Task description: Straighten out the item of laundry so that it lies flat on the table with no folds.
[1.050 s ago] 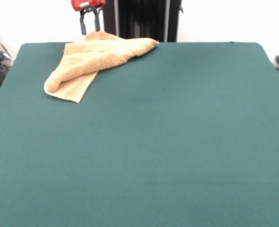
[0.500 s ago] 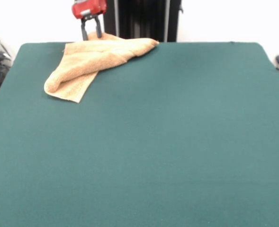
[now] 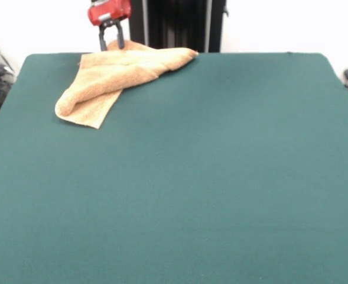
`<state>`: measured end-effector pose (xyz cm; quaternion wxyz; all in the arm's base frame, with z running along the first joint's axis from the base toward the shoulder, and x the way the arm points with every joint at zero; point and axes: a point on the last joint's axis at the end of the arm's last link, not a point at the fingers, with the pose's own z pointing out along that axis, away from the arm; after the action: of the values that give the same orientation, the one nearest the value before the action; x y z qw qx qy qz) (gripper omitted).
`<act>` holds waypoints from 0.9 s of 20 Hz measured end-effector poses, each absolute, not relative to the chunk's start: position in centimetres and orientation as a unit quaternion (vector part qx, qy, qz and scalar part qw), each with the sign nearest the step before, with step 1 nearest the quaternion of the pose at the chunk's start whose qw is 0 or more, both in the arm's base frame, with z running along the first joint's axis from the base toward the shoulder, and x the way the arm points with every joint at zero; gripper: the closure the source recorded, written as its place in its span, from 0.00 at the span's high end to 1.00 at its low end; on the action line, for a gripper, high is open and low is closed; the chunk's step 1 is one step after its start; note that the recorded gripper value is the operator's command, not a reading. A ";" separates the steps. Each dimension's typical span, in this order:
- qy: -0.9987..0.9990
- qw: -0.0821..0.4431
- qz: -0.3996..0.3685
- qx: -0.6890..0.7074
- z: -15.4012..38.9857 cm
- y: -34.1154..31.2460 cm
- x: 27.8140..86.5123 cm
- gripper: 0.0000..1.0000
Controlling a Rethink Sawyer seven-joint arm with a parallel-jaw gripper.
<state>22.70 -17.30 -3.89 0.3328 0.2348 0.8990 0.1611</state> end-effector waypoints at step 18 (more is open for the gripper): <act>0.898 0.338 0.159 0.234 -3.9 -17.7 22.9 1.00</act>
<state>22.90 -17.69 -3.86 0.3378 0.2343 0.8975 0.1594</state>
